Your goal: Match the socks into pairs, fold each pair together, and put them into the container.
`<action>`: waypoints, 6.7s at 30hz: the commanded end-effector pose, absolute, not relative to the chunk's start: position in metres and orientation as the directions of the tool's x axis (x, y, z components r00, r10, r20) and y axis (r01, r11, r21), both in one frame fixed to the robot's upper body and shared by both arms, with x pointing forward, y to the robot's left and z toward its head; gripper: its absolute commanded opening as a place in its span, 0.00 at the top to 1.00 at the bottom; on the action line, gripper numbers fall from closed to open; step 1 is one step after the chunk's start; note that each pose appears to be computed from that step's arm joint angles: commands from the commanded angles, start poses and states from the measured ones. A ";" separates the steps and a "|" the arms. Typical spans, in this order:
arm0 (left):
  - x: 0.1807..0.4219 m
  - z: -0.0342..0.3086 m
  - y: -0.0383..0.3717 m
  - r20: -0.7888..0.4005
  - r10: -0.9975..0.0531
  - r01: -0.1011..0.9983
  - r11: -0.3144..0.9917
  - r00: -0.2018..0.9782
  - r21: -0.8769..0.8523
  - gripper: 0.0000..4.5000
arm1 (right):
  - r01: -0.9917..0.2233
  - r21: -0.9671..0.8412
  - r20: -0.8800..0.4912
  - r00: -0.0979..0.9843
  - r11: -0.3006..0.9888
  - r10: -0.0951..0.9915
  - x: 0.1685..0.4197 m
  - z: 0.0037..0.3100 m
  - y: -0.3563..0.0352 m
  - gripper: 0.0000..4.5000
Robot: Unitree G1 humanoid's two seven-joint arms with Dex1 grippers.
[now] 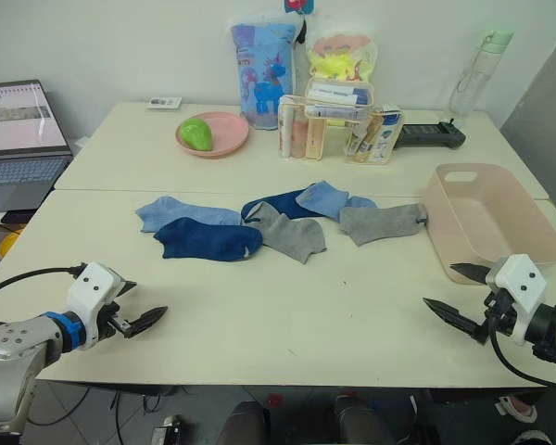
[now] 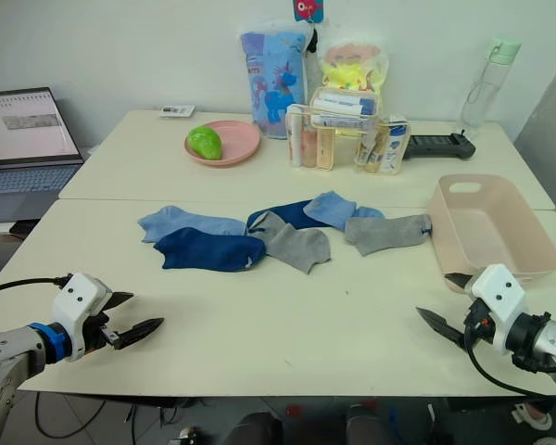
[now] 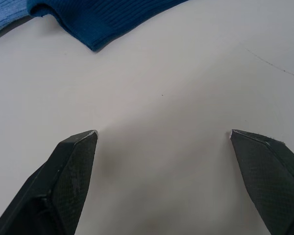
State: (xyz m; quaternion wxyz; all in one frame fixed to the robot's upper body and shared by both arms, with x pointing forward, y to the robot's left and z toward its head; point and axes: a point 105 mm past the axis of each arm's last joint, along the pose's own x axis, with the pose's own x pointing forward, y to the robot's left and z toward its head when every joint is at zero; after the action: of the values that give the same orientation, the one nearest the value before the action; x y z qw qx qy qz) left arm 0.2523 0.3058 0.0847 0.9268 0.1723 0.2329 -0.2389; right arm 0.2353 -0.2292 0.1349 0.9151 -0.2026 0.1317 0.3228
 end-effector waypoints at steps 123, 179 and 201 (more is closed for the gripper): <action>0.232 0.118 0.195 -0.379 -0.833 0.914 0.347 0.403 0.209 0.00 | -0.860 -0.219 -0.579 0.495 0.461 0.648 0.247 0.106 -0.156 0.99; 0.298 0.091 0.088 -0.427 -0.871 0.862 -0.009 0.242 0.507 1.00 | -0.766 -0.641 -0.561 0.514 0.052 0.649 0.264 0.096 -0.155 0.51; 0.205 0.122 0.140 -0.572 -0.801 0.984 -0.122 -0.177 -0.133 1.00 | -0.947 0.061 -0.523 0.239 0.316 0.818 0.192 0.118 -0.126 0.99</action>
State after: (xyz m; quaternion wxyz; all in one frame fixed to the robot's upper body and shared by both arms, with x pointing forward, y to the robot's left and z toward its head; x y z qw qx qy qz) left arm 0.2139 0.1442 0.1093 0.6273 0.2143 0.2347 -0.7110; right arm 0.1979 -0.1275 0.1130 0.7764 -0.1547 0.2218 0.5693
